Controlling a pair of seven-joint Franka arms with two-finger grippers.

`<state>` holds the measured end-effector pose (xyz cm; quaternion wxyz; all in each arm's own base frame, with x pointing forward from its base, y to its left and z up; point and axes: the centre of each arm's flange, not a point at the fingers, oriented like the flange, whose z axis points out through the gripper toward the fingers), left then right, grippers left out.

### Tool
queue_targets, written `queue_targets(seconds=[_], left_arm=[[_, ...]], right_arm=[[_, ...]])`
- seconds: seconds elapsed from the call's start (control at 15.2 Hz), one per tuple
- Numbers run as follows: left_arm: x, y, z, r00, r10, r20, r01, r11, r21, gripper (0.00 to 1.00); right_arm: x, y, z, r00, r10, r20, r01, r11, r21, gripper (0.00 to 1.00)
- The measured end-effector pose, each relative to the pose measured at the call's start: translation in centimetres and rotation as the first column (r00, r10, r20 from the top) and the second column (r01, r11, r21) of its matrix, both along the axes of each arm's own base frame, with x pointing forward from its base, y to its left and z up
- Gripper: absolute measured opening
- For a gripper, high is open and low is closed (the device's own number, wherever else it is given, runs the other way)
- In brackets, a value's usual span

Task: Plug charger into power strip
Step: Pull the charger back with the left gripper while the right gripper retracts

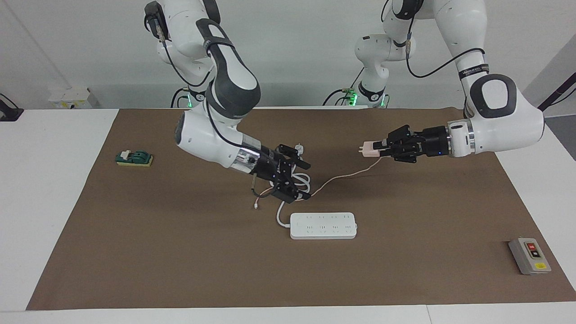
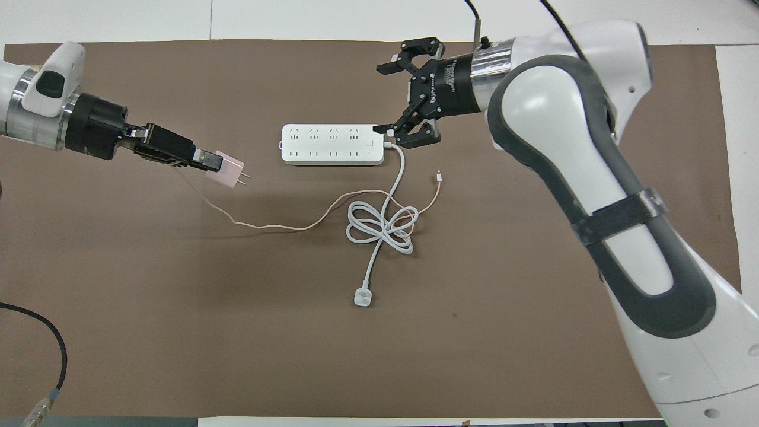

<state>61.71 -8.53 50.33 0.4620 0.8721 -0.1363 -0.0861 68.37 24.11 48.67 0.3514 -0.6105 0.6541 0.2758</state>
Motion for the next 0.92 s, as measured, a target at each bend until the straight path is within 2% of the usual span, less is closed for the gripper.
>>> queue_targets(seconds=[0.2, 0.39, 0.59, 0.72, 0.92], left_arm=[[0.2, 1.0, 1.6, 0.999, -0.035, 0.039, 0.030, 0.991, 0.132, 0.29], [0.1, 1.8, 2.0, 0.997, -0.062, 0.048, 0.050, 0.972, 0.229, 0.29], [0.1, 3.0, 2.5, 0.997, -0.064, 0.050, 0.044, 0.942, 0.334, 0.29], [0.3, 3.4, 3.9, 0.997, -0.045, 0.057, 0.019, 0.916, 0.400, 0.29], [0.3, 3.2, 5.7, 0.998, -0.006, 0.058, -0.021, 0.885, 0.465, 0.29]], right_arm=[[0.3, -4.5, 1.8, 0.999, 0.005, 0.033, -0.001, 0.995, -0.102, 1.00], [-0.1, -7.0, 3.2, 0.997, 0.048, 0.054, -0.036, 0.975, -0.217, 1.00], [-1.0, -8.9, 4.3, 0.969, 0.217, 0.114, -0.166, 0.923, -0.349, 1.00], [-1.6, -10.7, 4.5, 0.910, 0.388, 0.150, -0.290, 0.850, -0.439, 1.00], [-2.2, -14.2, 4.6, 0.772, 0.612, 0.171, -0.444, 0.712, -0.543, 1.00]])
